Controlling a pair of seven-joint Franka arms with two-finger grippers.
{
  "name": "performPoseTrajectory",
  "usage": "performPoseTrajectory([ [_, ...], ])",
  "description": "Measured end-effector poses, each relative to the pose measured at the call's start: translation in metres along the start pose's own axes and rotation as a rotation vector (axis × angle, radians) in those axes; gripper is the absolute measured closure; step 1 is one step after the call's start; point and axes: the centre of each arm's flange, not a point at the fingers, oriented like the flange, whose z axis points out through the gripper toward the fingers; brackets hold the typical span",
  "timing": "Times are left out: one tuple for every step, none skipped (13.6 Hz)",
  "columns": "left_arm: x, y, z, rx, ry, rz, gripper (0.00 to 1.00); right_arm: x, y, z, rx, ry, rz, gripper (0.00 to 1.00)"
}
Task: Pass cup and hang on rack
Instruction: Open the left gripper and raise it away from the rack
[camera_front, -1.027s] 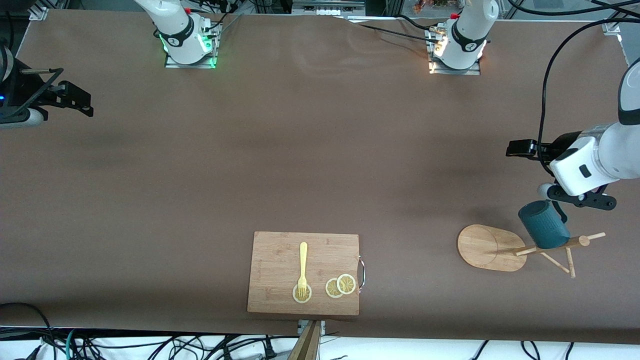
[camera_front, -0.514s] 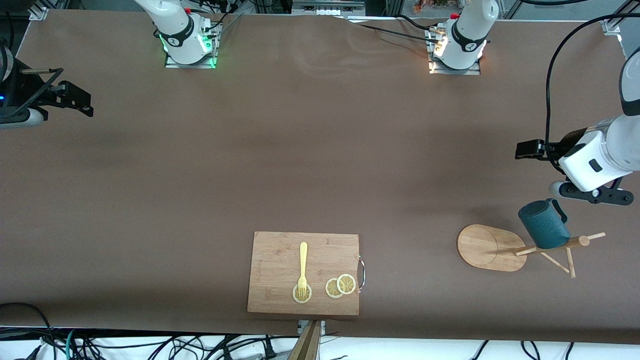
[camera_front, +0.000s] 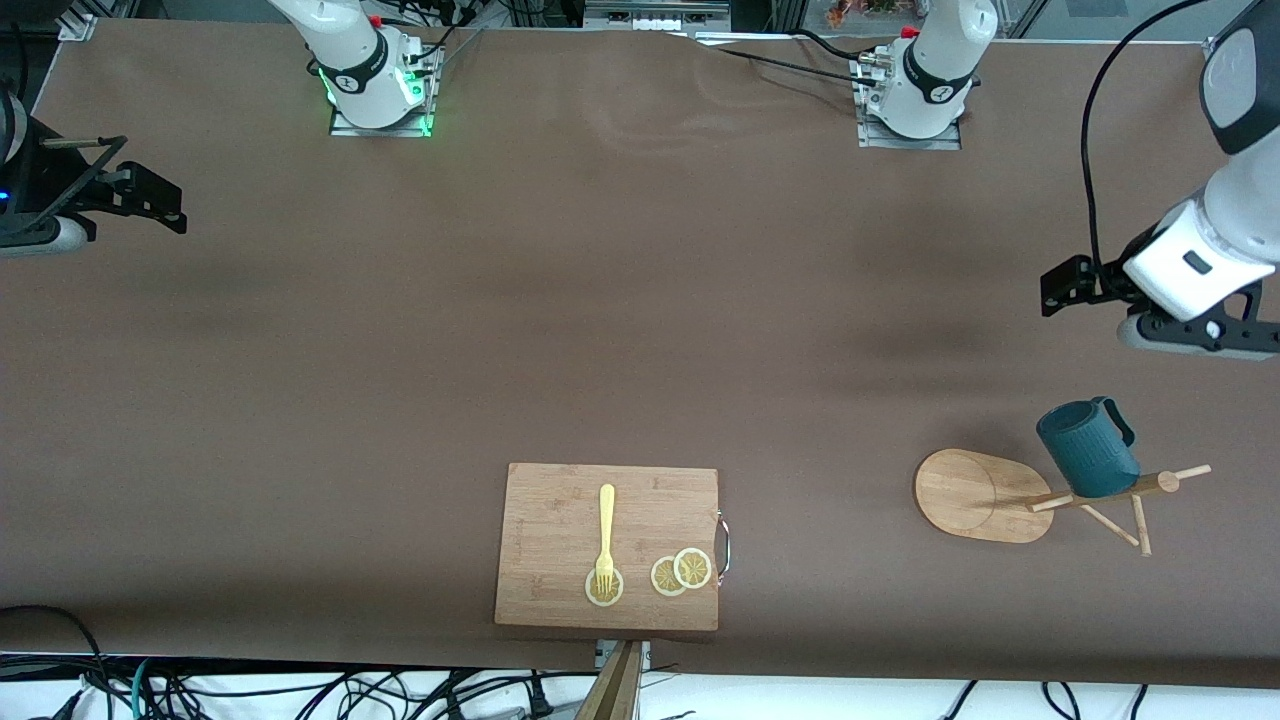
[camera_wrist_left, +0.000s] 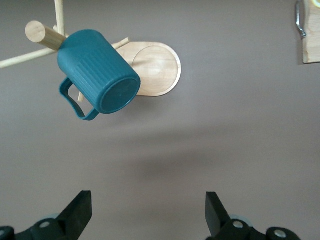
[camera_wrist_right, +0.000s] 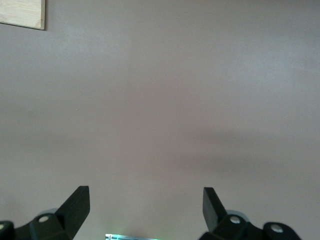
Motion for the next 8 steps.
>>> performPoseTrajectory([
  [-0.010, 0.003, -0.004, 0.001, 0.018, 0.006, 0.00, 0.000, 0.000, 0.000, 0.000, 0.000, 0.000, 0.00],
  [-0.019, 0.005, -0.008, 0.003, 0.027, 0.010, 0.00, 0.000, 0.000, 0.000, 0.000, 0.000, 0.000, 0.00],
  [-0.027, 0.006, -0.011, 0.005, 0.031, 0.012, 0.00, 0.000, 0.000, 0.000, 0.000, 0.000, 0.000, 0.00],
  [-0.032, 0.006, -0.012, 0.006, 0.031, 0.012, 0.00, 0.000, 0.000, 0.000, 0.000, 0.000, 0.000, 0.00],
  [-0.035, 0.006, -0.012, 0.007, 0.030, 0.011, 0.00, 0.000, 0.000, 0.000, 0.000, 0.000, 0.000, 0.00],
  [-0.035, 0.007, -0.012, 0.007, 0.030, 0.013, 0.00, 0.000, 0.000, 0.000, 0.000, 0.000, 0.000, 0.00],
  [-0.034, 0.007, -0.011, 0.007, 0.031, 0.014, 0.00, 0.000, 0.000, 0.000, 0.000, 0.000, 0.000, 0.00],
  [-0.033, 0.008, -0.010, 0.007, 0.030, 0.015, 0.00, 0.000, 0.000, 0.000, 0.000, 0.000, 0.000, 0.00],
])
